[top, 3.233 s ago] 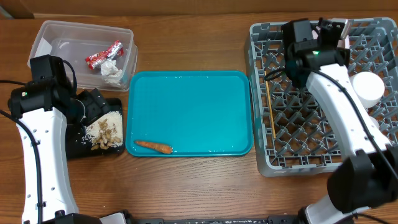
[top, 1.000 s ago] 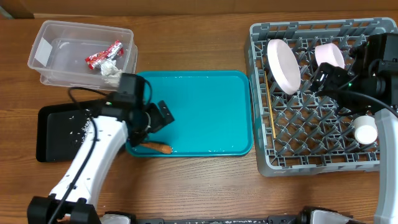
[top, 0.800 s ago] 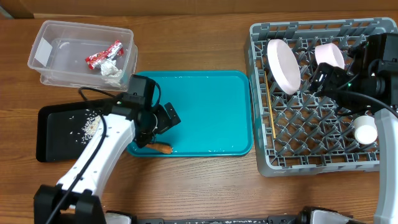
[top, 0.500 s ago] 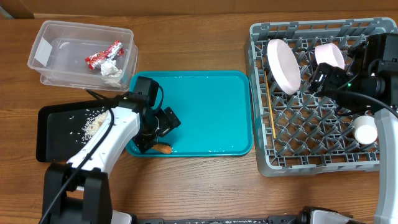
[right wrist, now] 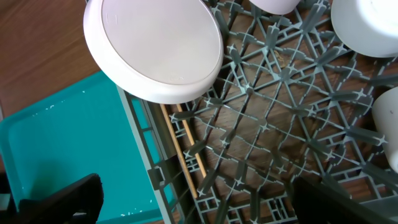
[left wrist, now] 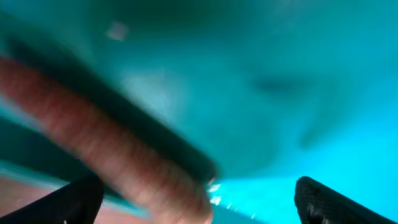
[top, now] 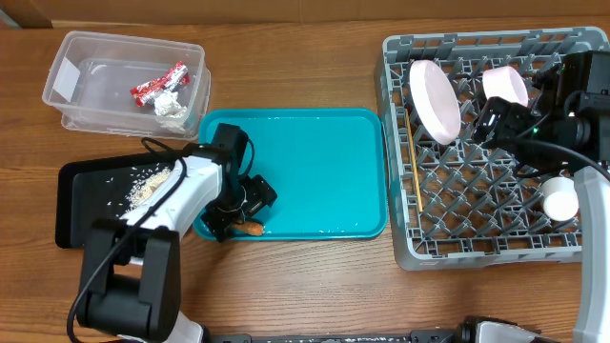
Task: Sort waste into correct bins and load items into the dishwasher
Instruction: 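Grasp the carrot on the teal tray with the left gripper, then carry the carrot left and drop it onto the black tray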
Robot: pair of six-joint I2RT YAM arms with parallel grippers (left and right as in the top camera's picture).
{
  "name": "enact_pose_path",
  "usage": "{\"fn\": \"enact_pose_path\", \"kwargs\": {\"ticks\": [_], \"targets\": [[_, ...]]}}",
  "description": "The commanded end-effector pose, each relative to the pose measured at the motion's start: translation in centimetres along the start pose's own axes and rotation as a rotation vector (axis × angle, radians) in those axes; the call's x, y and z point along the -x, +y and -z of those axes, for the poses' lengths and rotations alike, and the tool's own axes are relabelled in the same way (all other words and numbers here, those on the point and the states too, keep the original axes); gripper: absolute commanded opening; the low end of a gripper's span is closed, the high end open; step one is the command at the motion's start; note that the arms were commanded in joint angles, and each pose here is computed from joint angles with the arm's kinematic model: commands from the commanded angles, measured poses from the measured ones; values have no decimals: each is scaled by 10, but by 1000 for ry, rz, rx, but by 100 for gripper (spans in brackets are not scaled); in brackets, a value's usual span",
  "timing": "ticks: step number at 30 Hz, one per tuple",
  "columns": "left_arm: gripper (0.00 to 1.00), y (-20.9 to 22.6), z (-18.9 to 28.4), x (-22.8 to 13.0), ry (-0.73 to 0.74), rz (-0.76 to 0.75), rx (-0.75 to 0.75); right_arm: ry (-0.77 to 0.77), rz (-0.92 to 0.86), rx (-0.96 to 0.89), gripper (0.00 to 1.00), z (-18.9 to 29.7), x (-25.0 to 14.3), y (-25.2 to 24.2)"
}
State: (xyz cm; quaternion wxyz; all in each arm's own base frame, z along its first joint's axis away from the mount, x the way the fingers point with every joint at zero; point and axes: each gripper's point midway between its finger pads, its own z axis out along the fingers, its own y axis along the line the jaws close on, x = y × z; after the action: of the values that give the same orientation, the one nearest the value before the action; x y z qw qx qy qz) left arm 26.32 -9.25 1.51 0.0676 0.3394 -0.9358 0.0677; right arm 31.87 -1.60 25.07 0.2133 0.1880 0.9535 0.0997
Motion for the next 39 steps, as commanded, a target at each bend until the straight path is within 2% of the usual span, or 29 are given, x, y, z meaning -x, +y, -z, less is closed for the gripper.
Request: {"fn": "enact_pose_path", "kwargs": {"ticks": [1, 4, 5, 7, 16, 21, 28, 33, 39], "targets": [[100, 9, -18, 0, 16, 20, 59, -4, 5, 5, 99, 1, 1, 1], [94, 9, -25, 2, 19, 21, 70, -4, 5, 5, 99, 1, 1, 1], [90, 10, -27, 3, 19, 22, 73, -4, 5, 5, 99, 1, 1, 1], [74, 11, -28, 3, 19, 22, 79, -5, 6, 5, 99, 1, 2, 1], [35, 11, -28, 7, 2, 10, 84, -5, 6, 5, 99, 1, 2, 1], [28, 13, -27, 12, -29, 8, 98, -5, 6, 5, 99, 1, 1, 0], [4, 7, -21, 22, -54, -52, 80, -5, 6, 5, 99, 1, 1, 0], [4, 4, 1, 40, -72, -34, 65, -4, 5, 5, 99, 1, 1, 0], [4, 11, 61, 83, -190, -19, 47, -5, 5, 5, 100, 1, 1, 0]]}}
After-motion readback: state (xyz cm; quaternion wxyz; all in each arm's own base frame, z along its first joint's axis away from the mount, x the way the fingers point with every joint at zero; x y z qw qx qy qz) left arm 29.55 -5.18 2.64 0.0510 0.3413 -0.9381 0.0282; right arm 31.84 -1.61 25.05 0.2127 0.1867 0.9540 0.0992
